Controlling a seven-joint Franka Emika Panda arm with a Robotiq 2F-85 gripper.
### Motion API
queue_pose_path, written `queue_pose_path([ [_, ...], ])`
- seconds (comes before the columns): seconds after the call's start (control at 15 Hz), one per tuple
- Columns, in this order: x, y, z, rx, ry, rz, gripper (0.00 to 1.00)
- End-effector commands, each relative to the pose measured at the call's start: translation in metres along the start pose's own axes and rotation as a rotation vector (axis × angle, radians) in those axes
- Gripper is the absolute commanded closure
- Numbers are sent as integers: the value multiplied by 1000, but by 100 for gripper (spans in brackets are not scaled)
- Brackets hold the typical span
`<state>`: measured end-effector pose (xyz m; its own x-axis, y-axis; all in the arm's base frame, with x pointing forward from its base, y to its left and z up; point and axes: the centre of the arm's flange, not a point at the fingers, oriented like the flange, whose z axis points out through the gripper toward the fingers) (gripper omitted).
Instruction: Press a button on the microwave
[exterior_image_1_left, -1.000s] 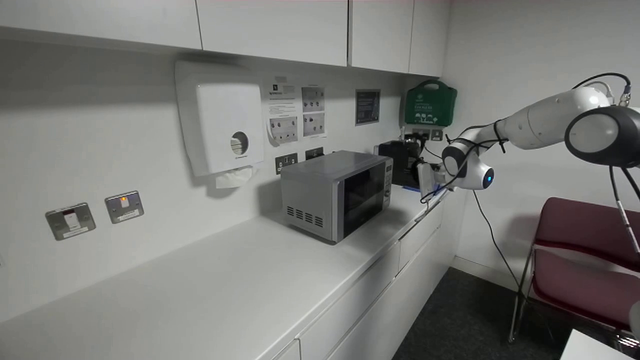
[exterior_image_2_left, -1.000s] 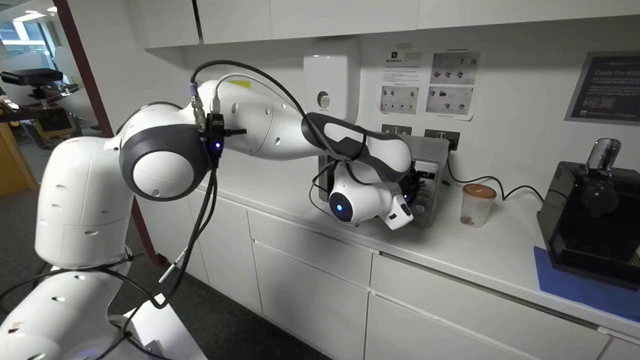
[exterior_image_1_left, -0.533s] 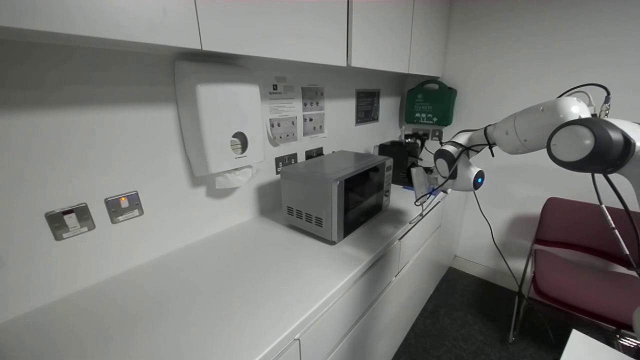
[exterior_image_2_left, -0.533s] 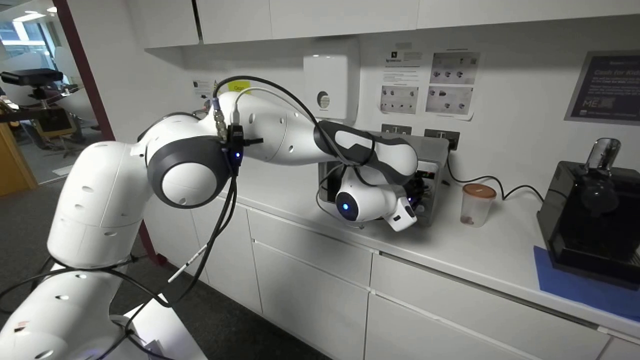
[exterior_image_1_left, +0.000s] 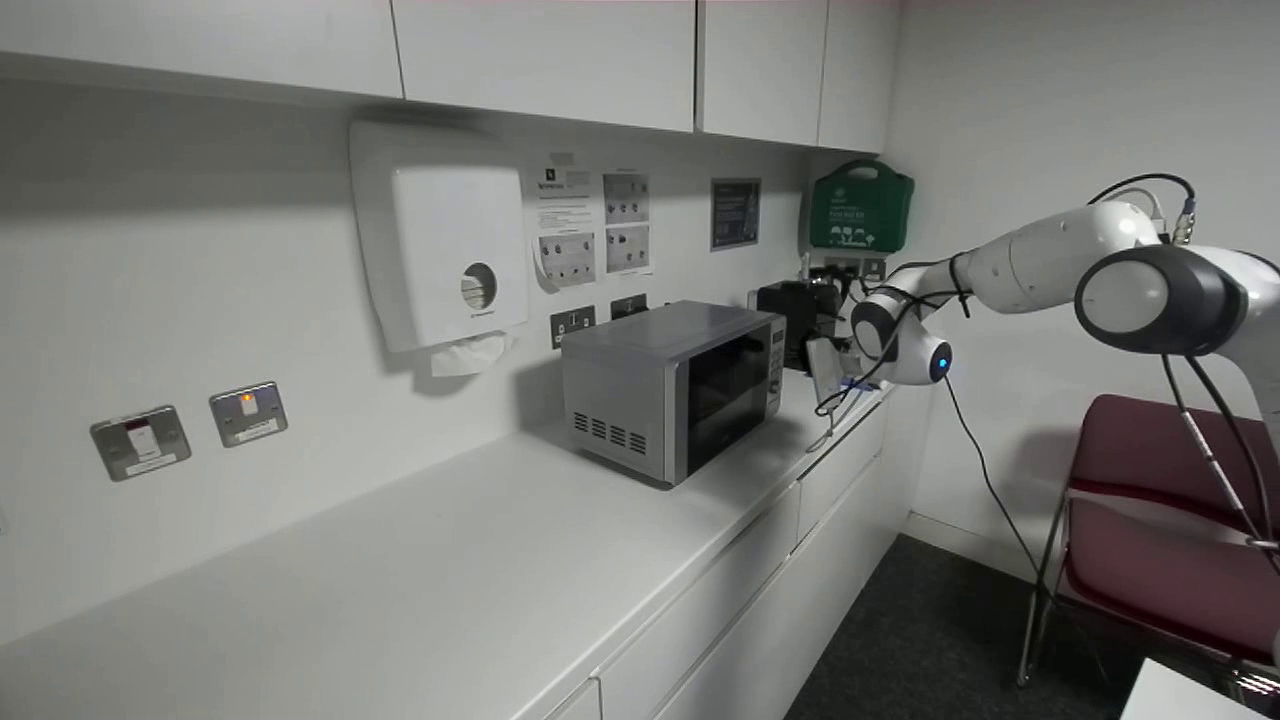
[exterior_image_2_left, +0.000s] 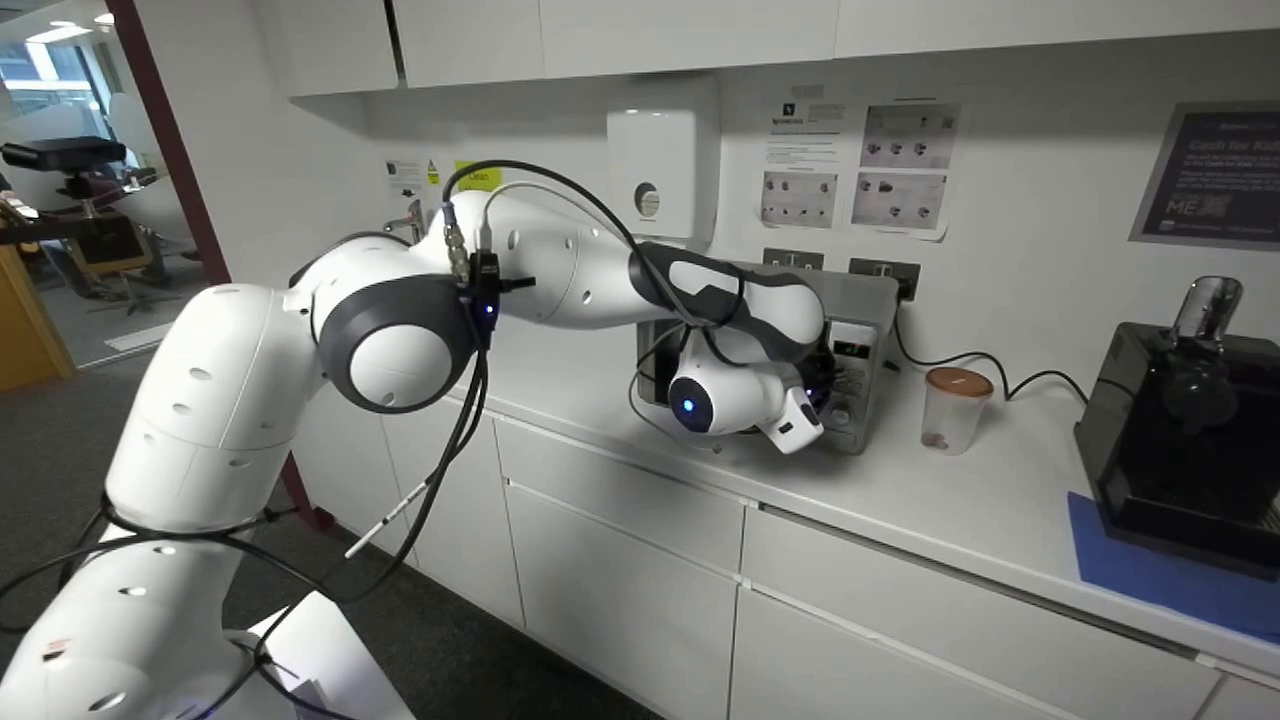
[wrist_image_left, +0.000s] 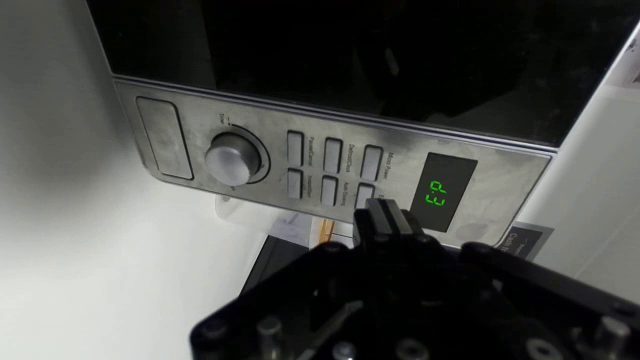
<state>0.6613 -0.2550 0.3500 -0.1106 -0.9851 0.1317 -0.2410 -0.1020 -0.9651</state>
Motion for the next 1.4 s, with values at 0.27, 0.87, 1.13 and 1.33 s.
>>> queue_pose_path([
  [0.27, 1, -10, 20, -12, 46, -25, 100],
  [0.87, -7, -7, 25, -4, 43, -64, 100],
  [1.13, -11, -8, 27, -1, 35, -77, 100],
  [1.33, -14, -10, 27, 5, 34, -85, 100],
])
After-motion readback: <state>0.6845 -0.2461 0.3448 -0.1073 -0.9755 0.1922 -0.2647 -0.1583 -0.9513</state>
